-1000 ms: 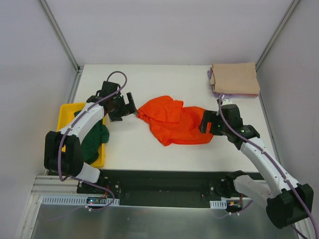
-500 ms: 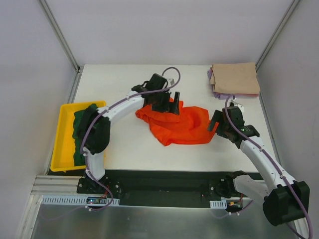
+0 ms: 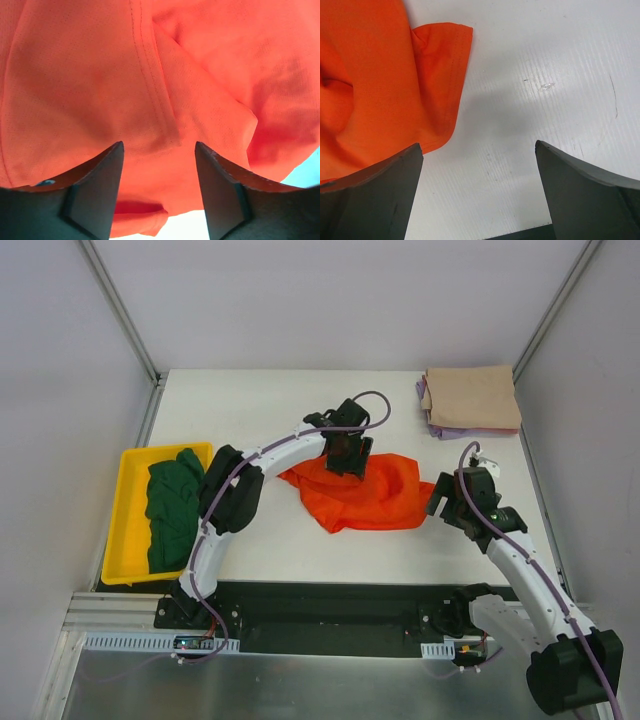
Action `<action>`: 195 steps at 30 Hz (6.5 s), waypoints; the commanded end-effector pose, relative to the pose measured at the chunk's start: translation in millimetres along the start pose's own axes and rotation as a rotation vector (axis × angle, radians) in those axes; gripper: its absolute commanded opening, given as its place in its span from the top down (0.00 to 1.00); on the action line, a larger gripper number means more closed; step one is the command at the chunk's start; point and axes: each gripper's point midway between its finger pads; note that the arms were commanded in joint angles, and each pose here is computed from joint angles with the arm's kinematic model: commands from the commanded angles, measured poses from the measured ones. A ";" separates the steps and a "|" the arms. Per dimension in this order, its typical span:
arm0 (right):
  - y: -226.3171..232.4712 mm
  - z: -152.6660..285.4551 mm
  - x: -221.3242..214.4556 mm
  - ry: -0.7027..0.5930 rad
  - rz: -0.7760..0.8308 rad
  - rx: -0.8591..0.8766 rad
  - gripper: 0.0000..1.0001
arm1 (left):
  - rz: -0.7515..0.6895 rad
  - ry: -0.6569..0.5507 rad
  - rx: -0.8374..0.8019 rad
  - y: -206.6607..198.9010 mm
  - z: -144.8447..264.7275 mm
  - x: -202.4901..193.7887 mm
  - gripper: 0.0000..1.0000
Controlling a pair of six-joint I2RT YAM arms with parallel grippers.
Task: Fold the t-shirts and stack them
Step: Flatten out the tshirt
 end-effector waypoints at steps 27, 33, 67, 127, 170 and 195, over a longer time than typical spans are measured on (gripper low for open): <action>-22.5 -1.5 -12.8 0.006 0.053 -0.054 0.04 | -0.022 0.010 0.172 4.2 -22.3 -6.1 0.80; -23.3 -1.1 -12.4 0.008 0.063 -0.056 0.04 | -0.062 -0.071 0.190 2.6 4.7 13.9 1.00; 27.5 4.4 -8.9 -0.041 0.144 0.254 0.03 | 0.477 -0.507 0.533 221.6 211.9 -10.5 1.00; 276.7 44.9 -15.5 -0.035 0.798 0.529 0.99 | 0.569 -0.619 0.473 258.4 245.5 -10.4 1.00; 24.6 422.5 257.3 -1.067 0.376 0.475 0.99 | -0.263 -1.563 -0.207 7.2 666.8 31.3 1.00; 122.7 -75.2 178.9 -0.169 0.451 0.167 0.04 | 0.185 -0.568 0.327 252.4 170.5 154.9 0.01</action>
Point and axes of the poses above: each gripper's point midway between its finger pads, its own z axis back along the fingers, its own y axis along the line the jaws close on, x = y × z, and after that the axes turned 6 degrees about z, right-handed
